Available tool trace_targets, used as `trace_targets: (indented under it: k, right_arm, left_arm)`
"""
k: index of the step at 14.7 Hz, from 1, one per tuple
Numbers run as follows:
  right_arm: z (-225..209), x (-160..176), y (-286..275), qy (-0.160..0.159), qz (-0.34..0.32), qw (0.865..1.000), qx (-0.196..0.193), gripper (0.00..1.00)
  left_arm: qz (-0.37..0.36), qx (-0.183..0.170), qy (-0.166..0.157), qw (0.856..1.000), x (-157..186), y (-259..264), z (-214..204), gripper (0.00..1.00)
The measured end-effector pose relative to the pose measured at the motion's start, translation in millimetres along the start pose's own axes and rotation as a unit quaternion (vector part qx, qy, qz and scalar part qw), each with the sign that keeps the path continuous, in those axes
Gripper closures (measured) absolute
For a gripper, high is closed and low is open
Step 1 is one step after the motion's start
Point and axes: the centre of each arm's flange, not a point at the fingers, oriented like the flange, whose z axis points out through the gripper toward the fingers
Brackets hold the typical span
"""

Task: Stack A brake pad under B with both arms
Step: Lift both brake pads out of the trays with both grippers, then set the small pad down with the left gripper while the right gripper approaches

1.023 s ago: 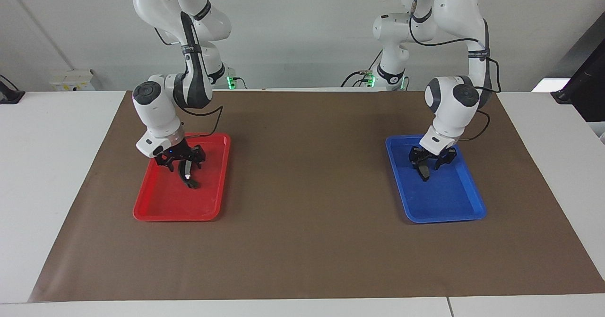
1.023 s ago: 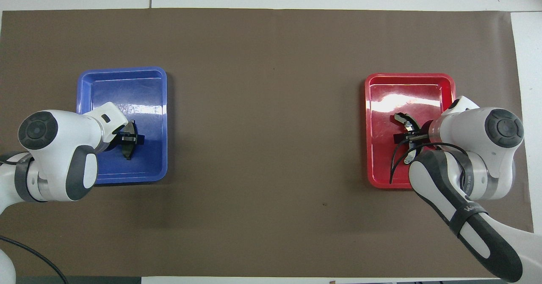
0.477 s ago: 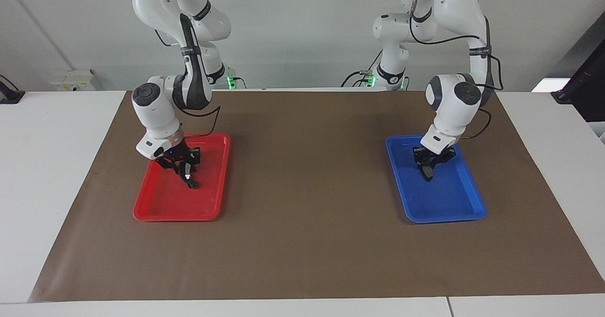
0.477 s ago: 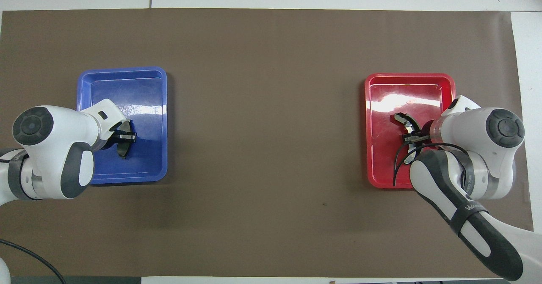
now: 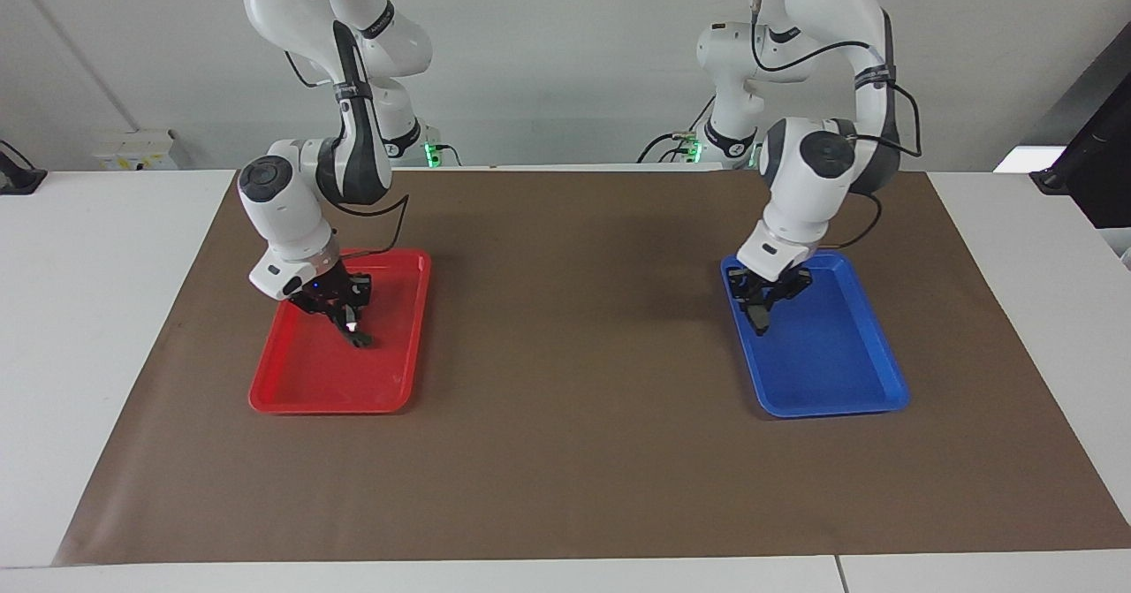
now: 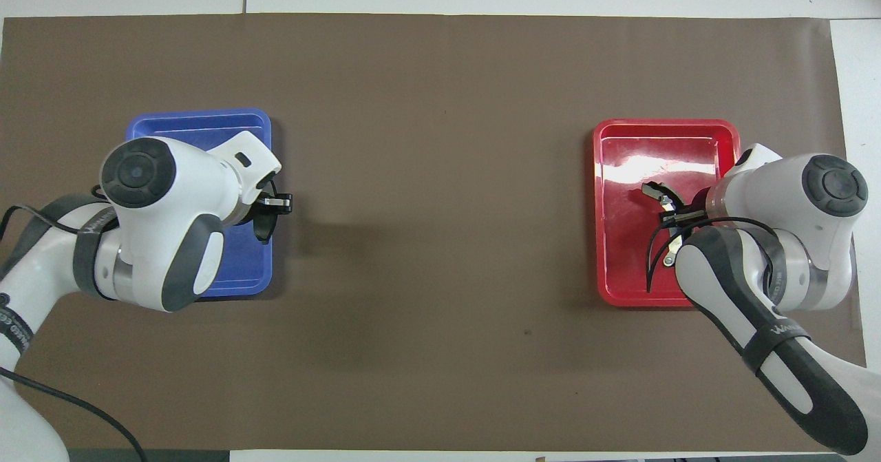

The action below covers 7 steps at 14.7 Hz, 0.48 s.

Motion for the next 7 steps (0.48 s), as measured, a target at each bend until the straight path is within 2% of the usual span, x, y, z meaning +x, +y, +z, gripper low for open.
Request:
trace_targets:
  k: [4, 7]
  right_arm:
    - [-54.9, 14.9, -2.0, -0.019, 0.025, 0.999, 0.004, 0.57]
    - [-84.7, 12.3, -11.4, -0.025, 0.04, 0.999, 0.006, 0.57]
  left_arm:
    - [-0.011, -0.011, 0.011, 1.0, -20.4, 115.2, 13.7, 0.59]
    - [-0.008, -0.015, 0.015, 1.0, -14.9, 175.4, 29.9, 0.59]
